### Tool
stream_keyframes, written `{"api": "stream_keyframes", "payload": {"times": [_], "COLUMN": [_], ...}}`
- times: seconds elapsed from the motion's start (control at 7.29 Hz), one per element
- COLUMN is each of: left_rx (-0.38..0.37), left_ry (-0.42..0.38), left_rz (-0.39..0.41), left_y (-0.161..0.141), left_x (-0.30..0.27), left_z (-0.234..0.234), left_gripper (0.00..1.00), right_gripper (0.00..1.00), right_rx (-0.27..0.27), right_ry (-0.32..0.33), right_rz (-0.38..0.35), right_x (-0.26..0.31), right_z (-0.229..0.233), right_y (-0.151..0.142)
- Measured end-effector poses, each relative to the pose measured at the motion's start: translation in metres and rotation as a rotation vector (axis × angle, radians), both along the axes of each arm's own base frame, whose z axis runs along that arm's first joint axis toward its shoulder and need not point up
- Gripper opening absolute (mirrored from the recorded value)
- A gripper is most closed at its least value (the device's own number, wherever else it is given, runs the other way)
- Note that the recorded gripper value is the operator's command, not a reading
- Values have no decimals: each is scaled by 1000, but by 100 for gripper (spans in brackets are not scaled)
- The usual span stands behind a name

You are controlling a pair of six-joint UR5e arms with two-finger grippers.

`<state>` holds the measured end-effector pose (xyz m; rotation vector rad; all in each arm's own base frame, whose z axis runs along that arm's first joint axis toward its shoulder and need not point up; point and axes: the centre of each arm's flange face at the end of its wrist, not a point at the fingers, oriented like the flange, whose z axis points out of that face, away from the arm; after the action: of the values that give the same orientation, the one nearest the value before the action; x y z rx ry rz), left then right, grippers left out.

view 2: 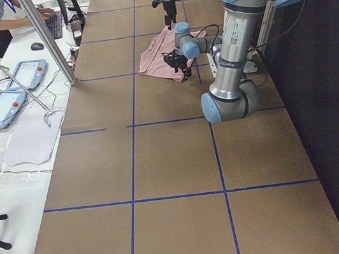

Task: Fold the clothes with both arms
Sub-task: 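Move the right gripper to the folded collar edge while the left arm lowers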

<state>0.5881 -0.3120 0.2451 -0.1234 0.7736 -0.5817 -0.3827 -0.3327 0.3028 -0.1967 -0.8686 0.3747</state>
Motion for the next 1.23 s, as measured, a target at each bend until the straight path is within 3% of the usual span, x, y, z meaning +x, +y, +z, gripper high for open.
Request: {"api": "stream_keyframes", "payload": {"times": [0.14,0.27,0.41,0.55,1.23], "left_rx": [-1,-1,0,1,64], "left_ry": [-4,-8,-10,-10,16], "left_rz": [1,2,3,4,14], "left_y": [0,0,0,0,-10], "left_x": [1,2,2,2,-3], "left_z": [2,4,5,5,2], "left_gripper": [86,65,30,0,0], "right_gripper": [100,100,100,100,100], "right_rx": [0,1,1,1,2], "right_ry": [0,0,-1,-1,-4], "right_rz": [1,2,3,4,16], "right_x": [0,0,1,1,6], "right_z": [0,0,-1,-1,-2], "right_y": [0,-1,-1,-1,-5]}}
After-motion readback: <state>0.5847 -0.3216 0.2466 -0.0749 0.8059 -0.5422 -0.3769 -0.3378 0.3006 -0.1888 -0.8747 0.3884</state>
